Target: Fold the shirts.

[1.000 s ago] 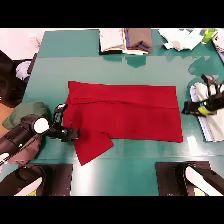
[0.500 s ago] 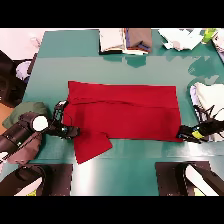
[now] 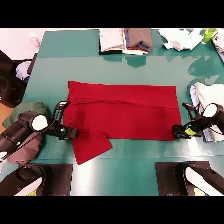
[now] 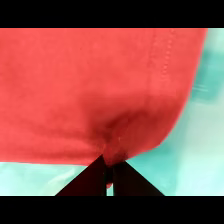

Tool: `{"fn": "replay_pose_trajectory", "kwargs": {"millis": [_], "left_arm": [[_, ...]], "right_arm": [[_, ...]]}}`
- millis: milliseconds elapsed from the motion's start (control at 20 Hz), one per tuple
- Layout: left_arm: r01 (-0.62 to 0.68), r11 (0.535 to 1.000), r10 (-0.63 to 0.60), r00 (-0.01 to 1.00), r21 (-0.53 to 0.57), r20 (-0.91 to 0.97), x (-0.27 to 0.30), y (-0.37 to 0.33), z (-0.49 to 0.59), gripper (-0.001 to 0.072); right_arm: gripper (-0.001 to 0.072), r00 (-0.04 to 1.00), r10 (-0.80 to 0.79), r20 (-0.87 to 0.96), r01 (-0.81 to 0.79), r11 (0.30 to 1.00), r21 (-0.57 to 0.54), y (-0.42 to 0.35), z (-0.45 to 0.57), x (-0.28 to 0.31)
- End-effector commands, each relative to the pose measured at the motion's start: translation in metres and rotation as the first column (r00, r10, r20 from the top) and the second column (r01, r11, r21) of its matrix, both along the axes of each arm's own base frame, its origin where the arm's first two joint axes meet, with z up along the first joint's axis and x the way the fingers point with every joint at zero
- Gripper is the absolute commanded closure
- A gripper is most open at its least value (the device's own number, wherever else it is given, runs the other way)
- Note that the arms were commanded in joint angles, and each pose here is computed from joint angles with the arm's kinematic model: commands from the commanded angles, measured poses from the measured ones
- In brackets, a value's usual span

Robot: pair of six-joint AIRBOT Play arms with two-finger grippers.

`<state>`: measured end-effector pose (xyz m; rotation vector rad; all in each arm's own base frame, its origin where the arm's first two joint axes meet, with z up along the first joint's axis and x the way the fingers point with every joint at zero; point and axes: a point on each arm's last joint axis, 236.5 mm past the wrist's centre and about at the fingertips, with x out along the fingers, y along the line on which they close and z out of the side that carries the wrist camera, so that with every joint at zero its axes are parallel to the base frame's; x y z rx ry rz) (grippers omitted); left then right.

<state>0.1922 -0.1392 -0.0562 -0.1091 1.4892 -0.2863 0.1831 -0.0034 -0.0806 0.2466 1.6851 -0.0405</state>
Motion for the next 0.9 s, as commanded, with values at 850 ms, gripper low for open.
{"fn": "replay_pose_trajectory", "kwargs": {"millis": [850], "left_arm": [[0.04, 0.992, -0.091, 0.881, 0.119, 0.465, 0.144, 0.001, 0.114, 0.0682]], "right_arm": [[0.0695, 0.96, 0.067, 0.272, -0.022, 0.986, -0.164, -0.036, 0.095, 0.106]]}}
